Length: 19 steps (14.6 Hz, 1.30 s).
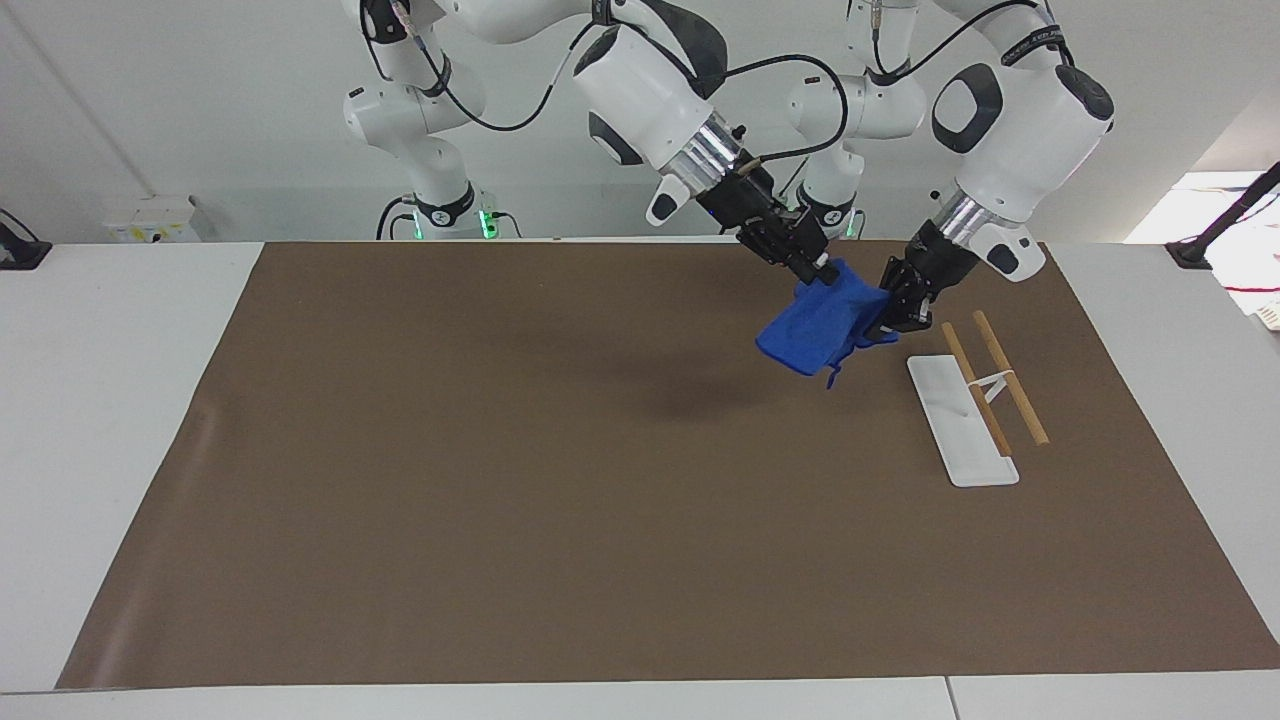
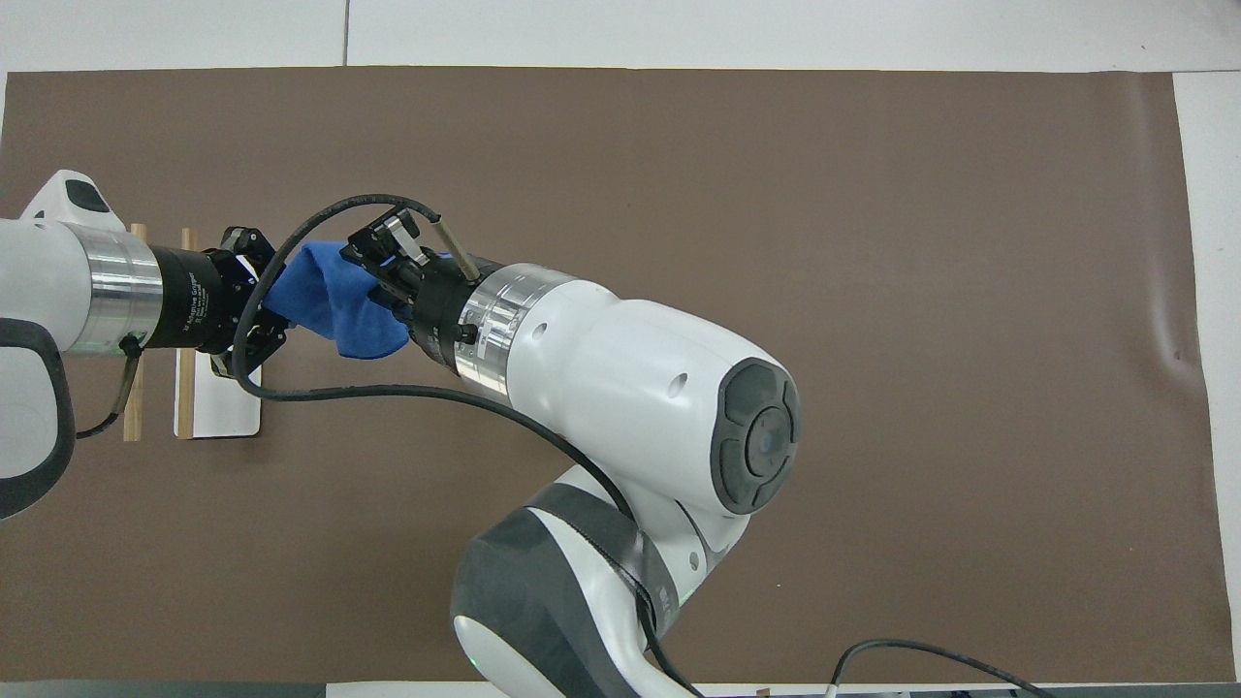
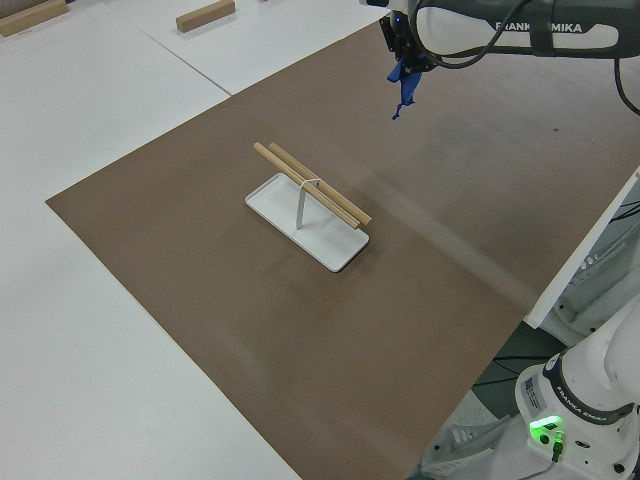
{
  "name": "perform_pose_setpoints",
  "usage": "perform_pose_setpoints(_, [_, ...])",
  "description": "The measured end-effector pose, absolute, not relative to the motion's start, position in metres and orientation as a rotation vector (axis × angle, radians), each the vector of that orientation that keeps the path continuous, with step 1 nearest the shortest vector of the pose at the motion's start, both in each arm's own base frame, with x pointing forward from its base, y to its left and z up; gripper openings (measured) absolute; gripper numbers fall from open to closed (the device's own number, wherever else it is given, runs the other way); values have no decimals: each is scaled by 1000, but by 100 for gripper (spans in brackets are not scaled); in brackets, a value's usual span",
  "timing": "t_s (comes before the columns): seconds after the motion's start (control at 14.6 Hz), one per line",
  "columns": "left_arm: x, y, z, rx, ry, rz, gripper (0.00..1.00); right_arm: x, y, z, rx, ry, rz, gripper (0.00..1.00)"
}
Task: Right arm passes towel to left arm to hang
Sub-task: 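Open the right gripper and withdraw it while the left gripper holds the towel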
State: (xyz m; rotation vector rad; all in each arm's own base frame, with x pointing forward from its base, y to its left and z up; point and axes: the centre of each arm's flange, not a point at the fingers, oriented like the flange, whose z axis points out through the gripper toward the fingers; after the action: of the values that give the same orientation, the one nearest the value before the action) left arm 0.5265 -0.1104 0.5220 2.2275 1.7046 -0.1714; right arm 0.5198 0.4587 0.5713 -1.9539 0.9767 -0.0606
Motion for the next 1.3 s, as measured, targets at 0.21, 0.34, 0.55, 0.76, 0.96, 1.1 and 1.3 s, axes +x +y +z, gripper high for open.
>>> perform_pose_setpoints(0.21, [529, -98, 523, 2289, 1636, -127, 2, 544, 430, 567, -2011, 894, -177, 85])
perform_pose_setpoints(0.34, [532, -89, 527, 2370, 1603, -47, 2, 564, 400, 547, -2120, 797, -307, 100])
perform_pose_setpoints(0.55, [533, -81, 526, 2562, 1515, 94, 2, 591, 341, 507, -2325, 646, -422, 100])
perform_pose_setpoints(0.76, [534, -74, 525, 2729, 1428, 210, 2, 615, 262, 489, -2562, 504, -445, 100])
perform_pose_setpoints(0.96, [536, -68, 528, 2815, 1394, 311, 2, 629, 185, 486, -2763, 458, -413, 100])
perform_pose_setpoints(1.1, [539, -66, 533, 2838, 1369, 391, 2, 628, 172, 494, -2860, 377, -356, 100])
perform_pose_setpoints(1.3, [551, -53, 539, 2813, 1330, 513, 2, 623, 166, 511, -2992, 308, -295, 100])
